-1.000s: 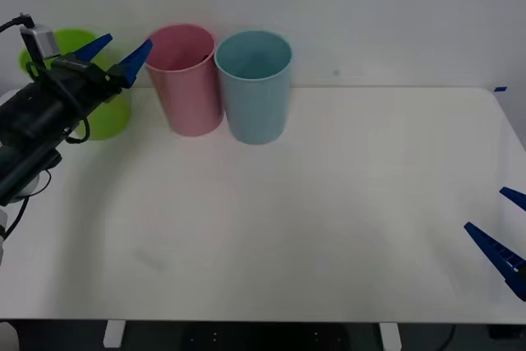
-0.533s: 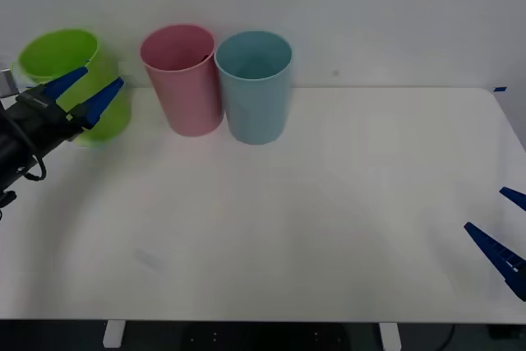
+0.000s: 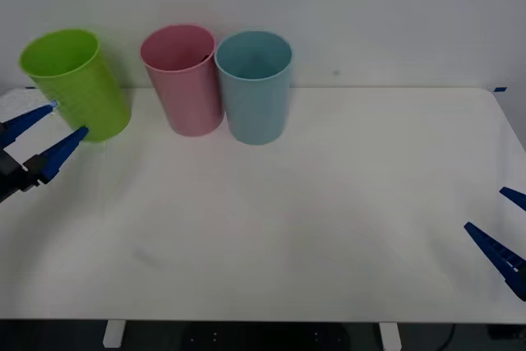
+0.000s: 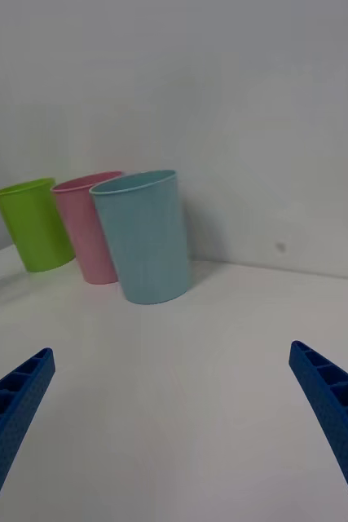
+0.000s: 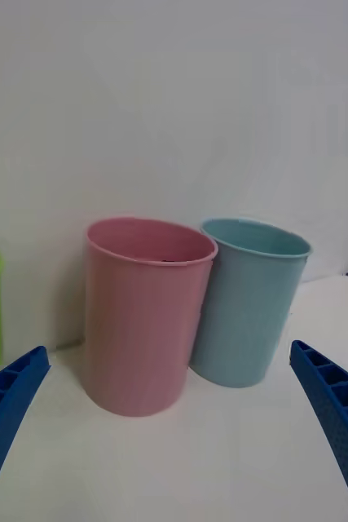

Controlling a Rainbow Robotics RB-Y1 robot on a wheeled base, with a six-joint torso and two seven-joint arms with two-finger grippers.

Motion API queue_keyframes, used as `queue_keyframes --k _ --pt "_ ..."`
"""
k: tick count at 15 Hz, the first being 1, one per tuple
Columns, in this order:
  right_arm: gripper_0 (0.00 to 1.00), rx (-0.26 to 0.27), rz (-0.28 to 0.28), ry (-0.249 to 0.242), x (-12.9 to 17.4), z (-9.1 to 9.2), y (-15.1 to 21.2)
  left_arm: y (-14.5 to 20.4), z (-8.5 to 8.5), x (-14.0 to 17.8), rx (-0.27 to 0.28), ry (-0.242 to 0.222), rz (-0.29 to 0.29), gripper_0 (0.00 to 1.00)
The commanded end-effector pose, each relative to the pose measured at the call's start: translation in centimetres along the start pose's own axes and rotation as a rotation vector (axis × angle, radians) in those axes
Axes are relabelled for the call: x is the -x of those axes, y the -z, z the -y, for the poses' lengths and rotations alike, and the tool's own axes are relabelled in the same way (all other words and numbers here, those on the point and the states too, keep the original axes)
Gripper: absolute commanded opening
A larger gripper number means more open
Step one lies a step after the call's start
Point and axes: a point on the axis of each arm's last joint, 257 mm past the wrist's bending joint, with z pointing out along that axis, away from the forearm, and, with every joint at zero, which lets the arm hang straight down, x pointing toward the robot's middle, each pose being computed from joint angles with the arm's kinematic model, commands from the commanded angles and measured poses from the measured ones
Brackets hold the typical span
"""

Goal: Grasp the object on the table and drop it into the matching bin: aluminum can to the light blue bin, PET bottle to the pink bin.

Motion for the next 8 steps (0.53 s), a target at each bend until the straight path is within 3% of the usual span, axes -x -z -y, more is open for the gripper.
queue_keyframes --k 1,8 --pt "1.0 0.0 0.0 0.0 0.0 0.0 0.0 2.6 0.4 -1.0 0.009 -0.023 -0.02 1.0" --pt "1.0 0.0 0.0 0.0 0.0 0.0 0.0 9.3 2.5 -2.4 0.025 -0.064 -0.077 1.0"
